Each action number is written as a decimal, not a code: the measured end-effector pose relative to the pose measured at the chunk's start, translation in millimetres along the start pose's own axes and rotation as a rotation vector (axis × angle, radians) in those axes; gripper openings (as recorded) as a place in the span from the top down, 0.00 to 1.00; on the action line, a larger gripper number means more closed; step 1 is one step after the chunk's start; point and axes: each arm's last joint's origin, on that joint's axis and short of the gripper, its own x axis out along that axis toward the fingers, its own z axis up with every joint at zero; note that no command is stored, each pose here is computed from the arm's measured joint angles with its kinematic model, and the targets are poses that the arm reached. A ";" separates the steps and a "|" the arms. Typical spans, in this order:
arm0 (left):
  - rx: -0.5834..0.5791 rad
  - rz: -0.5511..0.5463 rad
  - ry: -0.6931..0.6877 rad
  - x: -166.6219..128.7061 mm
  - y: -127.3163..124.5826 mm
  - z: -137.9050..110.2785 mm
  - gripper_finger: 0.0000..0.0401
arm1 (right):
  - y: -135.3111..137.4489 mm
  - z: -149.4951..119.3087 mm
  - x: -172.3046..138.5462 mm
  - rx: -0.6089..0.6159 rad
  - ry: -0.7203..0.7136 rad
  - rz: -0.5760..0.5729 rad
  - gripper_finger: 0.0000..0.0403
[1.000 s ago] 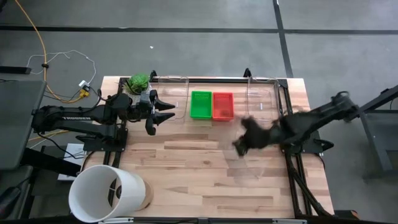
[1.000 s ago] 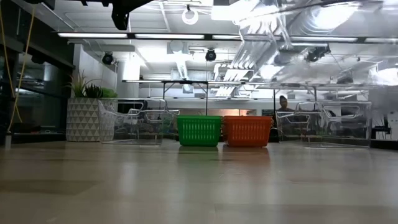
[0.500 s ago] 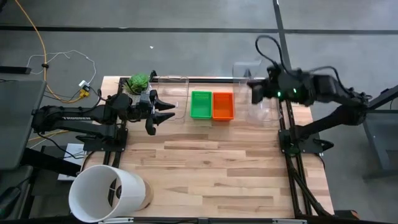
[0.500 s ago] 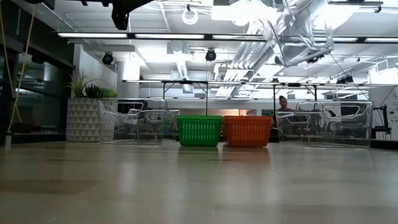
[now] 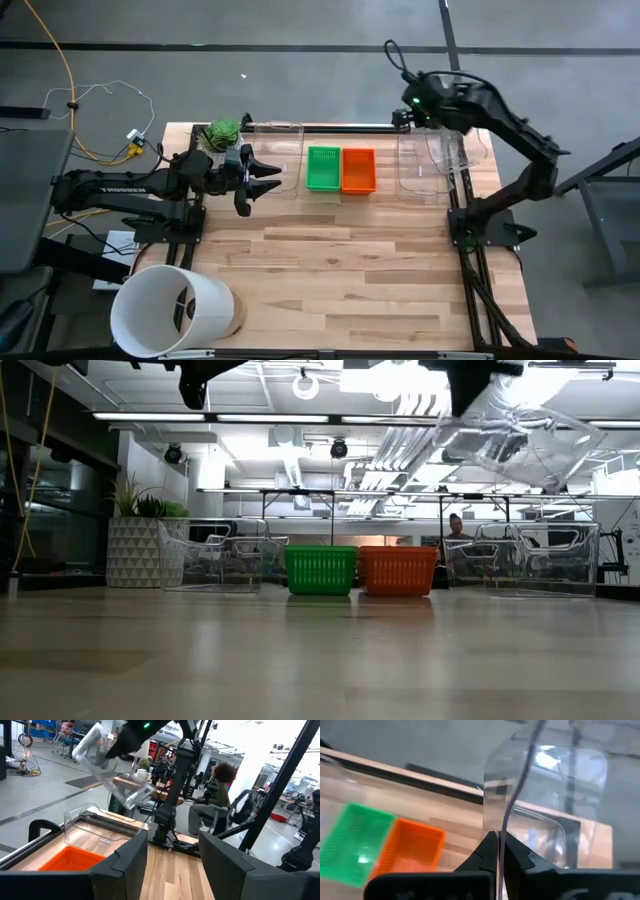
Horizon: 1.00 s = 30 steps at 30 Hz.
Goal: Stack baskets by color
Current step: Stack the bottom transparent bin on the top right transparent bin
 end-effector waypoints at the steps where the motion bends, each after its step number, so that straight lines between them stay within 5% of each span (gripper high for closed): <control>1: 0.000 0.000 0.000 0.0 0.0 0.0 0.59 | 0.9 0.7 9.9 0.002 0.022 -0.022 1.00; 13: 0.000 -0.008 0.003 0.0 -0.2 -0.1 0.59 | 5.9 -19.3 102.2 0.144 0.223 -0.123 1.00; 30: 0.044 -0.008 0.003 0.0 -0.3 -0.1 0.59 | 4.3 -44.0 140.2 0.393 0.332 -0.124 1.00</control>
